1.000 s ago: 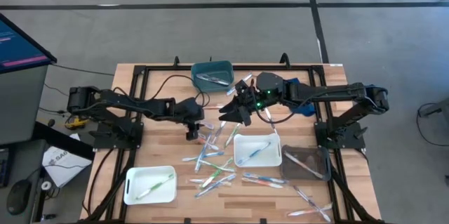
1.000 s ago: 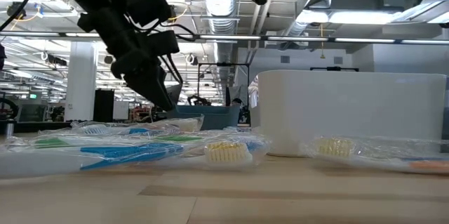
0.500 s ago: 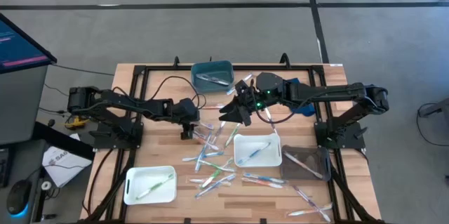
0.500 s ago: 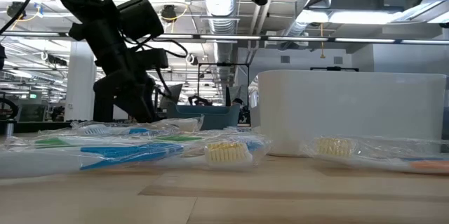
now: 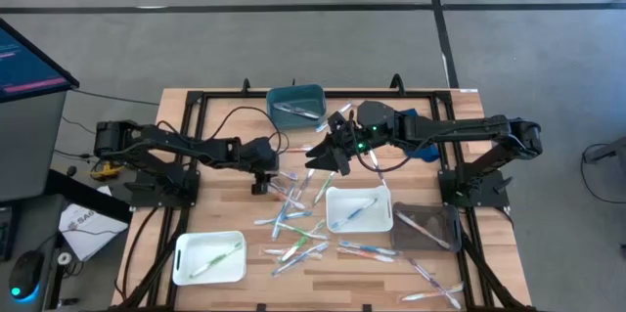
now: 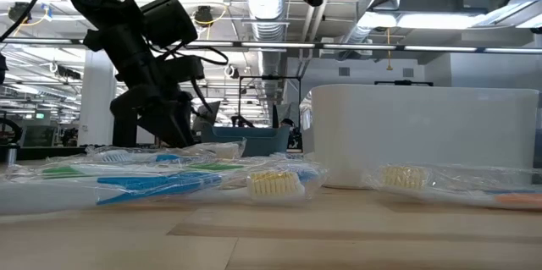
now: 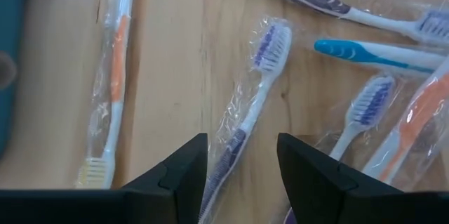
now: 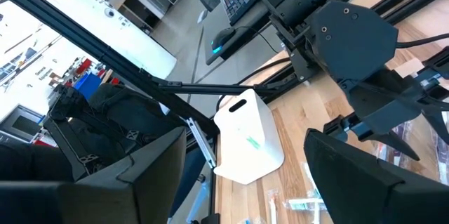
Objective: Pick & Place Toothbrushes
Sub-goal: Put the violet toothbrush into the blue bin
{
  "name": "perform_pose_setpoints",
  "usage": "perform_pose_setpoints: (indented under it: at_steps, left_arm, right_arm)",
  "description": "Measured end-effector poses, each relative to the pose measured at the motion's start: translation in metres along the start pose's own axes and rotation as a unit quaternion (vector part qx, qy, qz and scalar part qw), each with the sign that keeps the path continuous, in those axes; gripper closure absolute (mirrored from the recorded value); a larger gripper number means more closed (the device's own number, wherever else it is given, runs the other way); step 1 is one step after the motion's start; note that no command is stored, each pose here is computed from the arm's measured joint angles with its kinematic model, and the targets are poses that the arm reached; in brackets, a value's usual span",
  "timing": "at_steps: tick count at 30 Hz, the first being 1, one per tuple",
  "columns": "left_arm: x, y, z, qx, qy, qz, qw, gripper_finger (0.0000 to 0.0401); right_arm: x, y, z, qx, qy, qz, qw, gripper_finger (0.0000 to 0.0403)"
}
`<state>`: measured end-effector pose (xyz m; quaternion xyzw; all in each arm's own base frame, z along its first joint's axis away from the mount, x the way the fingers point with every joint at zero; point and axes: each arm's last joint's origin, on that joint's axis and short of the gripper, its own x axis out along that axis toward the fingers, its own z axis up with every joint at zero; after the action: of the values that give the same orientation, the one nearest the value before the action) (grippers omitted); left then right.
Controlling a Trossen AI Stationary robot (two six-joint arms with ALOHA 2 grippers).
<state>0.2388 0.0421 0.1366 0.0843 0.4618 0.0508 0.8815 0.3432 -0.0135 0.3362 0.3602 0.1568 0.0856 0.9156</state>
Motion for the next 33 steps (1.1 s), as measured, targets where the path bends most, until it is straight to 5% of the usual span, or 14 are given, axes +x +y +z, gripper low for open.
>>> perform_pose_setpoints:
  at_steps: [24,33]
  left_arm:
    - [0.024,-0.005,-0.009,-0.015,0.044,-0.011,0.999,0.0239]
    - [0.022,-0.008,-0.011,-0.036,0.055,-0.019,0.998,0.0361]
  right_arm:
    - [0.000,0.000,0.000,0.001,0.002,-0.002,1.000,0.0120]
    - [0.000,-0.002,-0.002,0.004,0.009,-0.008,1.000,0.0120]
